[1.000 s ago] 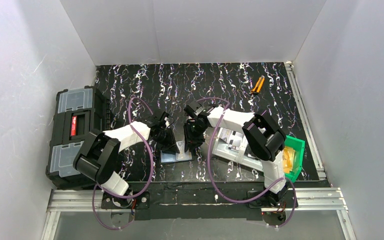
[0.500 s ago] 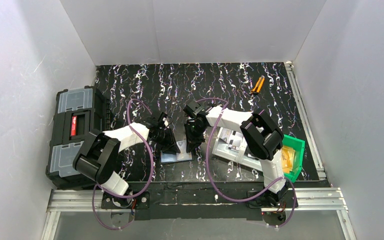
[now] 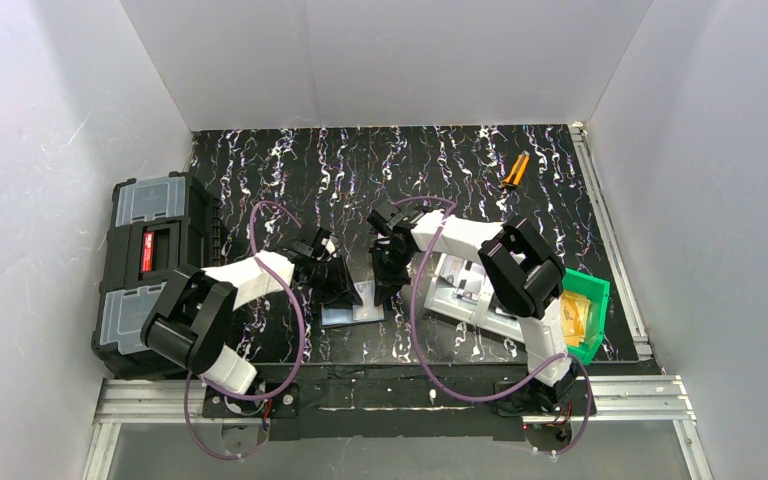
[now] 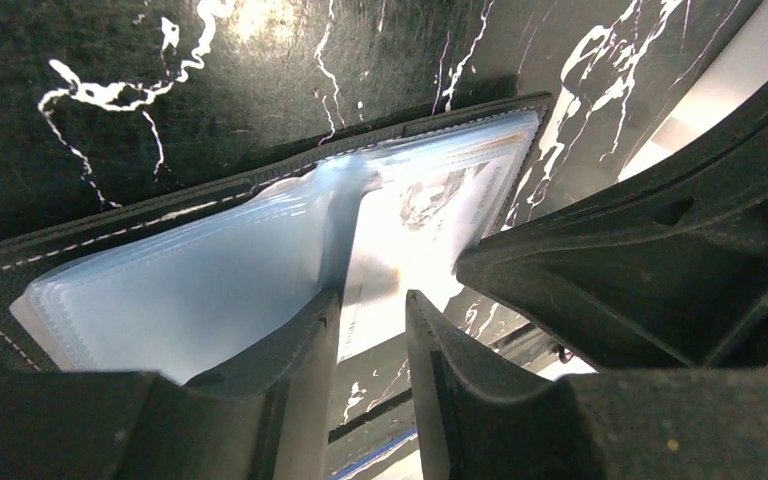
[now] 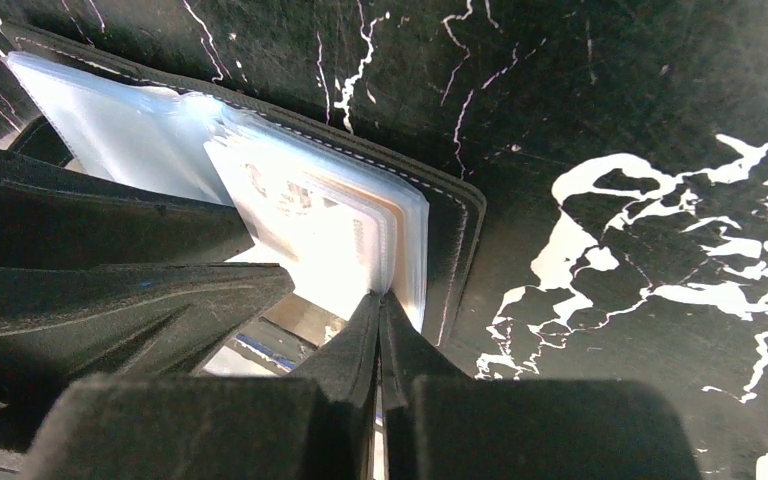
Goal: Take the credit cards out of the card holder
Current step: Remove the credit card from the card holder.
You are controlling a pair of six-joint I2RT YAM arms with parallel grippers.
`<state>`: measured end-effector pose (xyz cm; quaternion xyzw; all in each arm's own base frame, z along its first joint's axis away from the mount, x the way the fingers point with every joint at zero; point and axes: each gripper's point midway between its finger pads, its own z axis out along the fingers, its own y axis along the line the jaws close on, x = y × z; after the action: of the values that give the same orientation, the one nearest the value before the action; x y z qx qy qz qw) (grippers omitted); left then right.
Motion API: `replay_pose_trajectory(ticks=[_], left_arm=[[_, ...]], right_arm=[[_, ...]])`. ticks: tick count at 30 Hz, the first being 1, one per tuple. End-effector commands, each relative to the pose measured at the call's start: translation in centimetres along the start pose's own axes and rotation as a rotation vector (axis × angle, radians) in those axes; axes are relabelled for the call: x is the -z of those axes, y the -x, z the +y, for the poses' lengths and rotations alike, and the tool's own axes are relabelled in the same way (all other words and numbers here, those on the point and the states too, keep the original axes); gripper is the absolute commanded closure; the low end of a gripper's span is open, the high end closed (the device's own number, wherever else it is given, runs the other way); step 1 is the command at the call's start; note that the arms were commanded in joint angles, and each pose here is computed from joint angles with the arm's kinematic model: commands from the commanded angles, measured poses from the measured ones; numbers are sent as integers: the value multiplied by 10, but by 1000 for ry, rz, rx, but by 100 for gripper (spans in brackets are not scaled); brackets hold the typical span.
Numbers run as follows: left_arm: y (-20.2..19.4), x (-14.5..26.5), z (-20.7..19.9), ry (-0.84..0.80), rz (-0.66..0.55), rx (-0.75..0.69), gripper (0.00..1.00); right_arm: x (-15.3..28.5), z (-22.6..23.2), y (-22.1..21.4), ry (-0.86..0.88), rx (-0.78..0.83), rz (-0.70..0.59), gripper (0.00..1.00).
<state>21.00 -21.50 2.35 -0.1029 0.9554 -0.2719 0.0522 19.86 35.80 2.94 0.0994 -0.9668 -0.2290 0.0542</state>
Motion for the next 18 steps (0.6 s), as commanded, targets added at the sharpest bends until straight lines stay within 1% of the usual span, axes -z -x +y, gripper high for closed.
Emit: replay_pose_trajectory(ticks=[1,2,7,11,14,15,18], left_arm=[[-14,-14,18,25,38,8,70],[-14,-15,16,8,38,11,71],[-13,-14,2,-63,34,28,82],[-11,-7,-4,-89,18,36,89],[-11,-2,-3,-89,9,46,98],[-10,-1,-2,-89,6,48,100],[-9,2,-1,-89,-3,50,100]], right_arm=[[-26,-26,-5,-106,-11,38,97],[-26,-25,-5,-105,-8,39,97],[-28,-25,-6,-110,-4,45,99],[-32,-29,-7,-123,-12,52,99],[-33,-33,-7,-134,-16,53,99],[-34,-35,-7,-139,-20,54,99],[-35,-38,-8,-146,-29,58,99]])
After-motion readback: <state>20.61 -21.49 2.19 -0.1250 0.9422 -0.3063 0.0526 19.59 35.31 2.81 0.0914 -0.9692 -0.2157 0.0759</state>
